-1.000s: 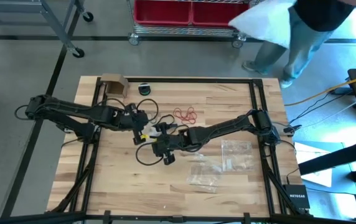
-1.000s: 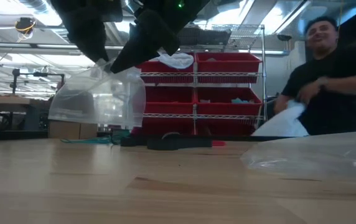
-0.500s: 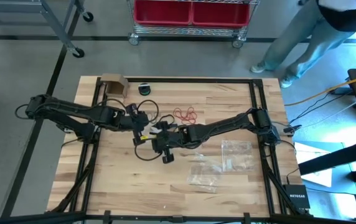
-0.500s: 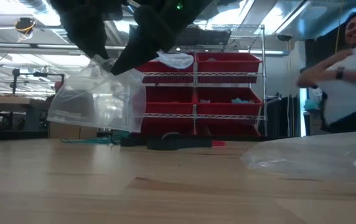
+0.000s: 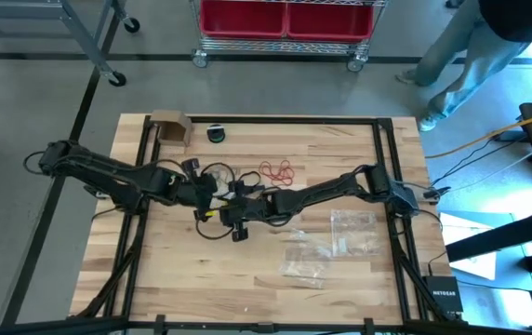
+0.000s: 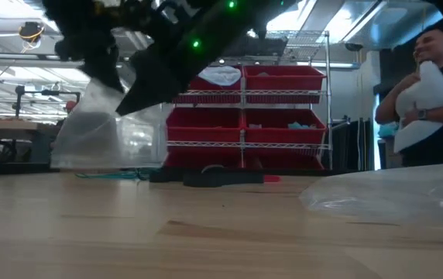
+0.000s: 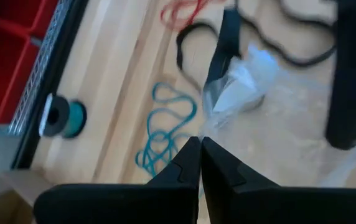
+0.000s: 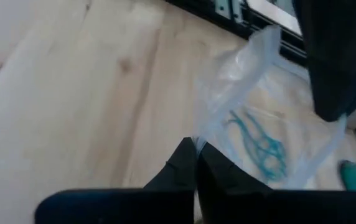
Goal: Sort rubber bands
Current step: Put the black rubber band into the transparent zip bag
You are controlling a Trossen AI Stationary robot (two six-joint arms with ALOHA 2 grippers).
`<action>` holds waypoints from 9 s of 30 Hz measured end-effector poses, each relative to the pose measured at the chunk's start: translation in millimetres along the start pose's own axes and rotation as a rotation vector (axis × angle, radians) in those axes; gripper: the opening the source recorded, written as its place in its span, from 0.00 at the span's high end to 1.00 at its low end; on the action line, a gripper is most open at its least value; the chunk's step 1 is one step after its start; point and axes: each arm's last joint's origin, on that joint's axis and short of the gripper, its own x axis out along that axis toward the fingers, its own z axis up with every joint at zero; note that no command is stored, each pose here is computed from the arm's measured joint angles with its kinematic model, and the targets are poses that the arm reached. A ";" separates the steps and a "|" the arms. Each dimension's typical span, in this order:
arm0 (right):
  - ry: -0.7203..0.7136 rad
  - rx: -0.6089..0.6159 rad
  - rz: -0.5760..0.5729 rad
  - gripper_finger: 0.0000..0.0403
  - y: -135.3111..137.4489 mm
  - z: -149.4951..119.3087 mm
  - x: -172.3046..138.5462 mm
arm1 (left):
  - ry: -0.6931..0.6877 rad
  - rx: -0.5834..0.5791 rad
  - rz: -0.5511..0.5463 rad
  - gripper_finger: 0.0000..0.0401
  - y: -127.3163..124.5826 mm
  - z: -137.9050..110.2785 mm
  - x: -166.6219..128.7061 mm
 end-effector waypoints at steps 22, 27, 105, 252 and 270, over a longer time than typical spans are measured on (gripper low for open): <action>0.058 0.100 0.028 1.00 17.2 -21.6 24.2 | -0.121 -0.076 0.123 1.00 -22.5 -21.3 3.7; 0.058 0.169 0.041 0.99 17.7 -21.6 24.2 | -0.104 -0.083 0.088 1.00 -23.7 -22.6 4.4; -0.183 -0.112 0.082 0.42 -28.6 -4.6 -73.8 | -0.102 -0.216 -0.121 1.00 -27.7 -9.0 0.7; 0.042 -0.223 -0.016 1.00 -8.4 -30.7 -34.6 | -0.104 -0.162 -0.131 1.00 6.4 29.6 8.6; -0.017 0.091 0.006 0.74 -28.4 -4.4 -83.8 | -0.082 -0.220 -0.097 1.00 11.0 28.2 11.1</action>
